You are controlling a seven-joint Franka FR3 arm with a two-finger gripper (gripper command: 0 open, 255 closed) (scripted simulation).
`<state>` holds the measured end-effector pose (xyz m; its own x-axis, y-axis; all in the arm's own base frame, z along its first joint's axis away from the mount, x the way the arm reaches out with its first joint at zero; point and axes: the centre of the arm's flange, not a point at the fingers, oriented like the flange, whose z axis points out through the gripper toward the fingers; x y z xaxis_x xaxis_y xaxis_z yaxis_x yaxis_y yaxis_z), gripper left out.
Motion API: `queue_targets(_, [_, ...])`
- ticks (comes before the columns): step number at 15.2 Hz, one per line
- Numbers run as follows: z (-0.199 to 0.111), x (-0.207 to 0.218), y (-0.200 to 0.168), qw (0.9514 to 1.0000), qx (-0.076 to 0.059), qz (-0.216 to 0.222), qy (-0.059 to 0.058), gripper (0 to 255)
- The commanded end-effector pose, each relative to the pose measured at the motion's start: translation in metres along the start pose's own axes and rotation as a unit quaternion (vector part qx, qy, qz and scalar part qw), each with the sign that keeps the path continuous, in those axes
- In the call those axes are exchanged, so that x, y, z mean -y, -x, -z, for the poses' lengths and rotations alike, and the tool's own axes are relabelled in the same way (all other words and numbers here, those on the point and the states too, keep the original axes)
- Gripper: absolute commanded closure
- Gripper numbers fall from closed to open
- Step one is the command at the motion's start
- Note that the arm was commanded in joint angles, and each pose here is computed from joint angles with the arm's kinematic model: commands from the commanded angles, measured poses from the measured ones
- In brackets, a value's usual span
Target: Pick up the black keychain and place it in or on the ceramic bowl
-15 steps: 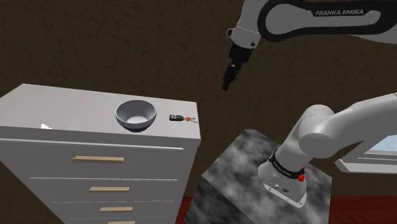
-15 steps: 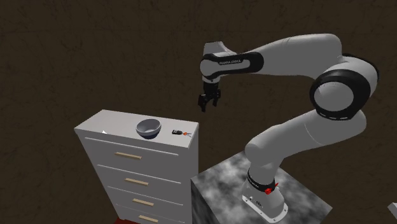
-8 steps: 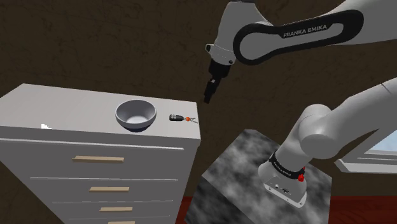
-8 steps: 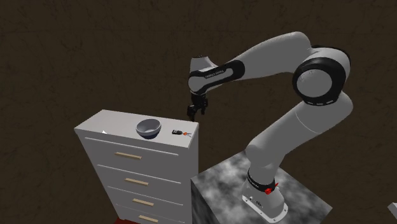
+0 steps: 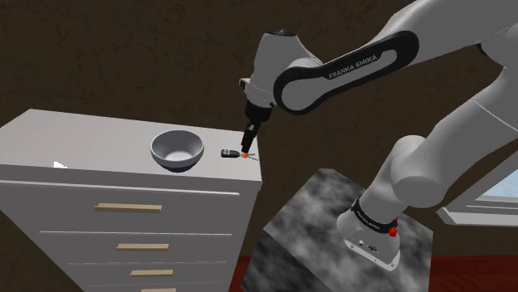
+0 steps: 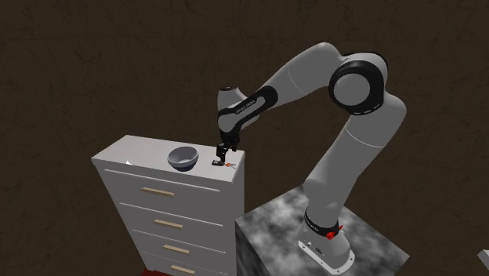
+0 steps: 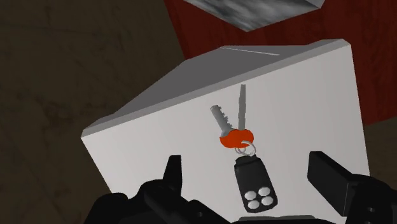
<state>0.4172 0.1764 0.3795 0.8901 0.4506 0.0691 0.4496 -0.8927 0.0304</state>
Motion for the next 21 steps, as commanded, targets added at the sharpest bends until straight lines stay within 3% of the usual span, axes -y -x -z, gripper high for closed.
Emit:
queue_targets(1, [-0.010,0.004,-0.004,1.0000,-0.002,0.005,0.000,0])
queue_targets(7, [-0.045,0.004,-0.004,1.0000,-0.002,0.005,0.000,0])
queue_targets(15, [-0.045,0.004,-0.004,1.0000,-0.002,0.005,0.000,0])
queue_targets(16, [-0.045,0.004,-0.004,1.0000,-0.002,0.005,0.000,255])
queue_targets(21, [-0.044,0.004,-0.003,1.0000,-0.002,0.005,0.000,255])
